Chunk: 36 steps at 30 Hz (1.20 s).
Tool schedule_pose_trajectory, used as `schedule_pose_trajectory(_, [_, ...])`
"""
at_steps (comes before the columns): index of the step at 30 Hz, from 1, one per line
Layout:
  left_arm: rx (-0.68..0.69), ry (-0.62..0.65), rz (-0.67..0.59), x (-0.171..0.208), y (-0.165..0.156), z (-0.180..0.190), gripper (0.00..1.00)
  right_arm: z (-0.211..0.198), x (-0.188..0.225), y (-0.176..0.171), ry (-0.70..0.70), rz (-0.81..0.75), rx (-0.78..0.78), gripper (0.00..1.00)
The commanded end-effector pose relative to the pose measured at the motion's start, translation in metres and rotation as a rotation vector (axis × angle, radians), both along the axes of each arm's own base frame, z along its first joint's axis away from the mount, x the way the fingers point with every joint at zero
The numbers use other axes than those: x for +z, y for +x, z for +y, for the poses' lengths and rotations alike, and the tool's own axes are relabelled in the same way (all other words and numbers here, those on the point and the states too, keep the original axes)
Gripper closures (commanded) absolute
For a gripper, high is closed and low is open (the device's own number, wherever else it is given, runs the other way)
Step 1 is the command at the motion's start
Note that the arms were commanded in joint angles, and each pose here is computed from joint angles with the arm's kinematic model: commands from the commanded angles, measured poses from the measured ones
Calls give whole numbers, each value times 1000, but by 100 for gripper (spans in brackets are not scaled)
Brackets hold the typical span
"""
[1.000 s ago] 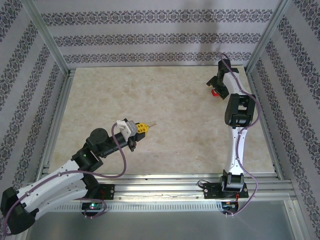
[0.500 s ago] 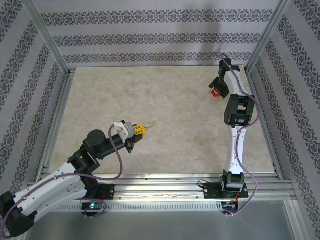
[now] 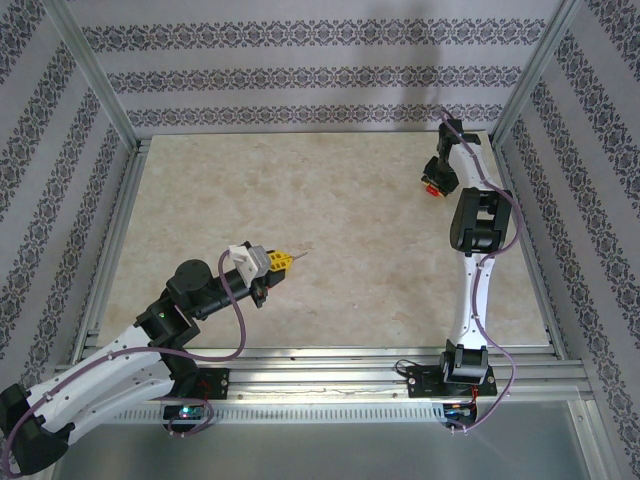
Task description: Unlock with the key
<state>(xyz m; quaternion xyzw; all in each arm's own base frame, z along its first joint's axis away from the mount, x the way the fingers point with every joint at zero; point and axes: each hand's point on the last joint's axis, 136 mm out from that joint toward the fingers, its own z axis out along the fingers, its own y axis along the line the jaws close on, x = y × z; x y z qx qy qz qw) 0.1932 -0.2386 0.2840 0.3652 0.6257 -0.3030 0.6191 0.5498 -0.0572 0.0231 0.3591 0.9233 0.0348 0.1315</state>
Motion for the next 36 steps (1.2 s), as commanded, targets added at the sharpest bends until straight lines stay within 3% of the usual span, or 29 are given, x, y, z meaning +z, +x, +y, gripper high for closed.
schedule_pose_trajectory(1, [-37,-73,-11,20,-5,-7,100,4,6,-17,20,34,10,71])
schedule_pose_trajectory(5, [-16,-135,-34,29,3,-11,100,26,31,-12,84,-84,34,79])
schedule_pose_trajectory(10, [50,-161,-141,45,14,-12,100,91,111,-8,214,-401,154,86])
schedule_pose_trajectory(22, [246,-294,-418,113,35,-4,100,236,293,-82,543,-892,268,92])
schedule_pose_trajectory(26, [313,-285,-505,127,44,-5,100,270,327,-102,692,-973,281,92])
schedule_pose_trajectory(31, [352,-260,-594,140,50,-15,100,304,355,-124,782,-999,312,93])
schedule_pose_trajectory(36, [398,-290,-583,145,56,-11,100,316,373,-138,876,-1029,299,94])
